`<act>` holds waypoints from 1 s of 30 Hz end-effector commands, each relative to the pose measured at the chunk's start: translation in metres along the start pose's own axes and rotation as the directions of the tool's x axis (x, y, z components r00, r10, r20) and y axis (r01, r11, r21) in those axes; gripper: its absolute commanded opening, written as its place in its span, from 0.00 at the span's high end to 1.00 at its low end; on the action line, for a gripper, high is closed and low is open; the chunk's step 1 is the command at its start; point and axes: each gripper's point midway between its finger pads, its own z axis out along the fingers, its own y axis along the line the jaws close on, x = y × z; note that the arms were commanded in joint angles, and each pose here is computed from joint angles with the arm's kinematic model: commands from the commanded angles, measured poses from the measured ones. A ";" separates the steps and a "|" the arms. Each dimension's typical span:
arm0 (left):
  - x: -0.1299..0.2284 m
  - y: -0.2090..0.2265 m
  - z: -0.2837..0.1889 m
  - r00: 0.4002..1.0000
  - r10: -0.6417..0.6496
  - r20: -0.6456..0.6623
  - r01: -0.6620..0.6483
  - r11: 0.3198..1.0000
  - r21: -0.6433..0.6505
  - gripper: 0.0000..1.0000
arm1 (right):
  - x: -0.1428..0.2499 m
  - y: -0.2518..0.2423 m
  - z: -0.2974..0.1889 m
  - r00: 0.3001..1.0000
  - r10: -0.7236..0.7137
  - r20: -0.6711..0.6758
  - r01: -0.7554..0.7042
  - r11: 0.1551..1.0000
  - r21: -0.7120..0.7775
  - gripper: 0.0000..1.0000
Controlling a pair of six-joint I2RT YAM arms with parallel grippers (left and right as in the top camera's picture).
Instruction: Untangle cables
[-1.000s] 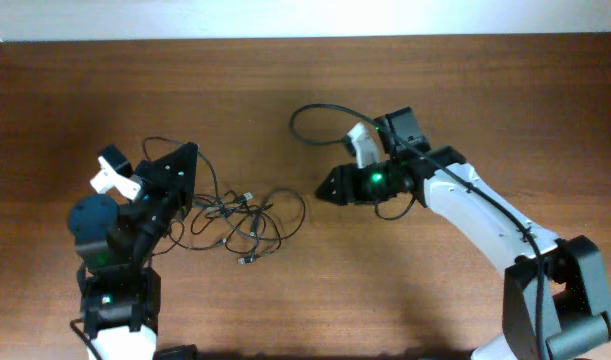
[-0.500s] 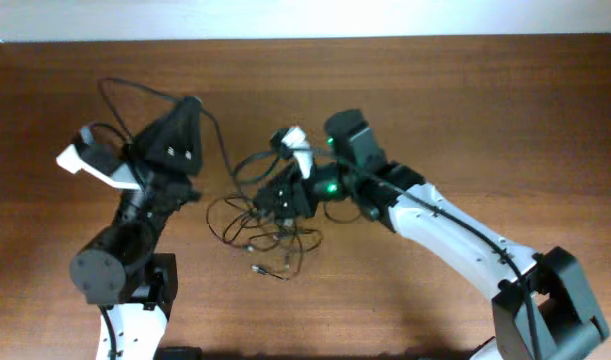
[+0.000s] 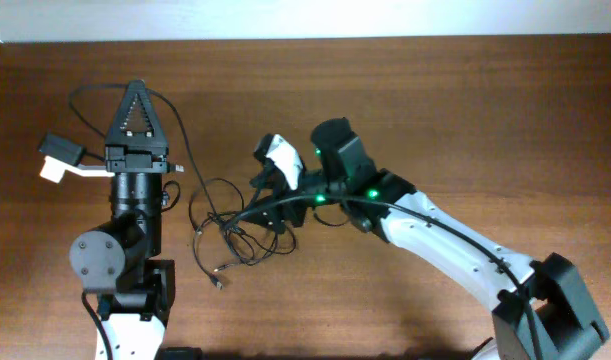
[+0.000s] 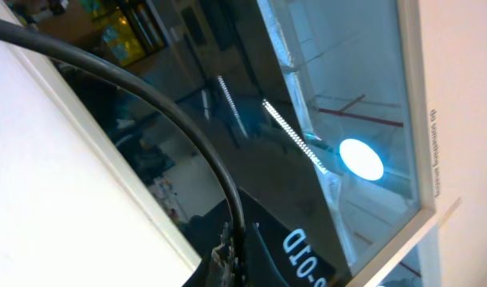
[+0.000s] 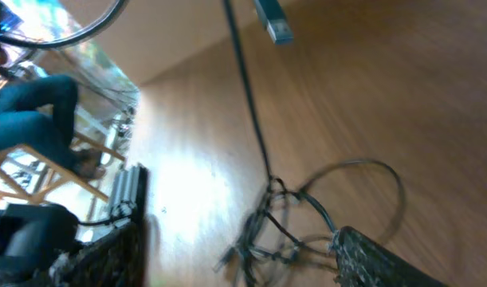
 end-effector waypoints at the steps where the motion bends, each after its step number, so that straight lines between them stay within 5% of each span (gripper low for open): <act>1: -0.013 -0.033 0.008 0.999 -0.036 0.008 0.035 0.998 0.057 1.00 | 0.006 0.019 0.030 1.000 -0.005 0.017 0.008 0.985 -0.173 0.15; 3: -0.017 -0.039 0.013 0.999 -0.037 0.008 0.037 0.999 0.039 1.00 | 0.012 0.022 0.055 0.999 0.016 0.031 -0.010 0.980 -0.197 0.14; 5: -0.021 -0.049 0.015 0.998 -0.060 0.012 0.059 0.997 0.059 1.00 | 0.022 -0.010 0.087 0.992 0.103 0.066 -0.104 0.995 0.010 0.13; 6: -0.022 -0.051 0.016 0.997 -0.071 0.014 0.070 0.996 0.061 1.00 | 0.023 -0.021 0.092 0.988 0.123 0.088 -0.132 0.986 0.104 0.24; 8: -0.032 -0.055 0.017 0.996 -0.071 0.059 0.068 0.996 0.060 1.00 | 0.039 -0.045 0.090 0.979 0.190 0.071 -0.202 0.948 0.246 0.77; 10: -0.052 -0.053 0.016 0.988 -0.051 0.143 0.046 0.998 0.039 1.00 | 0.096 -0.088 0.061 0.931 0.361 -0.056 -0.298 0.839 0.454 0.96; 14: -0.090 -0.017 0.009 0.967 0.085 0.240 -0.059 0.992 -0.114 1.00 | 0.155 -0.161 -0.065 0.789 0.605 -0.104 -0.376 0.610 0.697 0.96; 15: -0.107 0.000 0.003 0.952 0.144 0.271 -0.094 0.977 -0.189 1.00 | 0.162 -0.187 -0.129 0.739 0.674 -0.008 -0.423 0.474 0.772 0.96; 20: -0.130 0.054 -0.018 0.934 0.247 0.259 -0.122 0.899 -0.420 1.00 | 0.129 -0.191 -0.291 0.716 0.634 0.292 -0.543 0.244 0.803 0.96; 23: -0.125 0.086 -0.025 0.917 0.370 0.151 -0.233 0.802 -0.550 1.00 | 0.100 -0.167 -0.323 0.794 0.529 0.299 -0.480 0.244 0.843 0.87; 26: -0.134 0.127 -0.051 0.856 0.515 0.033 -0.330 0.595 -0.732 1.00 | 0.086 -0.152 -0.373 0.832 0.421 0.361 -0.415 0.043 0.909 0.89; 29: -0.109 0.181 -0.063 0.900 0.422 -0.111 -0.332 0.498 -0.801 1.00 | 0.087 -0.147 -0.401 0.792 0.366 0.489 -0.471 -0.143 0.870 0.96; 30: -0.088 0.193 -0.056 0.921 0.346 -0.178 -0.349 0.534 -0.770 1.00 | 0.085 -0.147 -0.393 0.776 0.375 0.507 -0.504 -0.113 0.856 0.96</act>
